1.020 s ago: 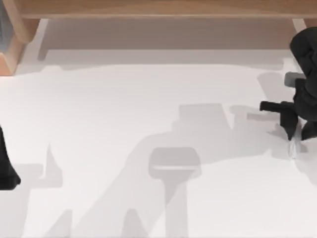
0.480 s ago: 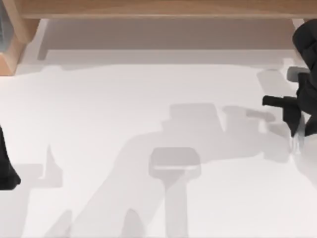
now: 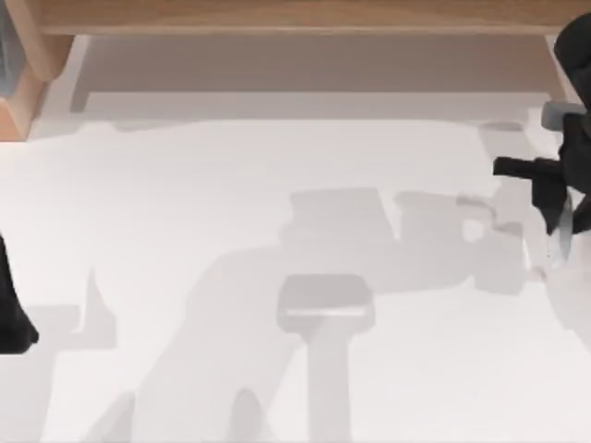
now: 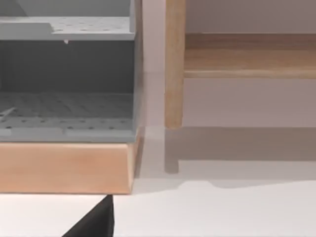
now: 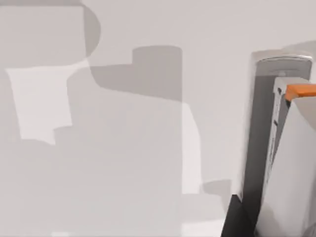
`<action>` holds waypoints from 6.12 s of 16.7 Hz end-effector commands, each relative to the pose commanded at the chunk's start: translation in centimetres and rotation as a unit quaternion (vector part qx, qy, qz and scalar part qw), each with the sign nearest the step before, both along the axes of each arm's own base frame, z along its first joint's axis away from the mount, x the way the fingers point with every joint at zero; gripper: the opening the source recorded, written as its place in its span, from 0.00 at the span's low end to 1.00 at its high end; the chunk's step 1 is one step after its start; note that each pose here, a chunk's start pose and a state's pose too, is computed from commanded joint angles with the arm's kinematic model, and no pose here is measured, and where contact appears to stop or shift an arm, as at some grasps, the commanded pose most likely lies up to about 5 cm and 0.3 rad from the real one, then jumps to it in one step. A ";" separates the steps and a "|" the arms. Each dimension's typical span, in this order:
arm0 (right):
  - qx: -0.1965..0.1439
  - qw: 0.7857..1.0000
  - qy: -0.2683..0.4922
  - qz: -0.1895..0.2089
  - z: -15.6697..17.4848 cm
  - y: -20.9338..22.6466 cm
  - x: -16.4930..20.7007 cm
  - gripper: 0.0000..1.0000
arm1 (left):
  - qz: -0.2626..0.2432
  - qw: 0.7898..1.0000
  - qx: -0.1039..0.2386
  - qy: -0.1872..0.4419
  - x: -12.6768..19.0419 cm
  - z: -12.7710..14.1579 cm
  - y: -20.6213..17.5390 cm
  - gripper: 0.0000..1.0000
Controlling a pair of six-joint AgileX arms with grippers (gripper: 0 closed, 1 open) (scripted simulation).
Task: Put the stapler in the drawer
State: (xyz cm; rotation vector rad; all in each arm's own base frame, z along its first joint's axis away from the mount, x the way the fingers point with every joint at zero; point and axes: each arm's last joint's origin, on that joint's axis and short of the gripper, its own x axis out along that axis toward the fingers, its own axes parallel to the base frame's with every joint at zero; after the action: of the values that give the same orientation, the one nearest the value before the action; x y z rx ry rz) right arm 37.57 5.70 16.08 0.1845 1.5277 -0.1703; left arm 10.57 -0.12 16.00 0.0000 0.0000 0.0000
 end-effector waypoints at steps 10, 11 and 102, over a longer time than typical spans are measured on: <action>-0.039 0.989 -0.134 -0.045 13.1 -9.6 4.5 0.00 | 0.000 1.000 0.000 0.000 0.0 0.0 0.0 1.00; -0.047 0.989 -0.130 -0.044 13.1 -11.3 5.0 0.00 | 0.000 1.000 0.000 0.000 0.0 0.0 0.0 1.00; -0.504 0.696 -0.396 0.324 -0.3 -36.1 -12.0 1.00 | 0.000 1.000 0.000 0.000 0.0 0.0 0.0 1.00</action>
State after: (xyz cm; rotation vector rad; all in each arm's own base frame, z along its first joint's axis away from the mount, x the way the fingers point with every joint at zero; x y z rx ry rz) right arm 25.61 -30.37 15.77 -1.0485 0.3909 -0.2889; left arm 10.57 -0.12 16.00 0.0000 0.0000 0.0000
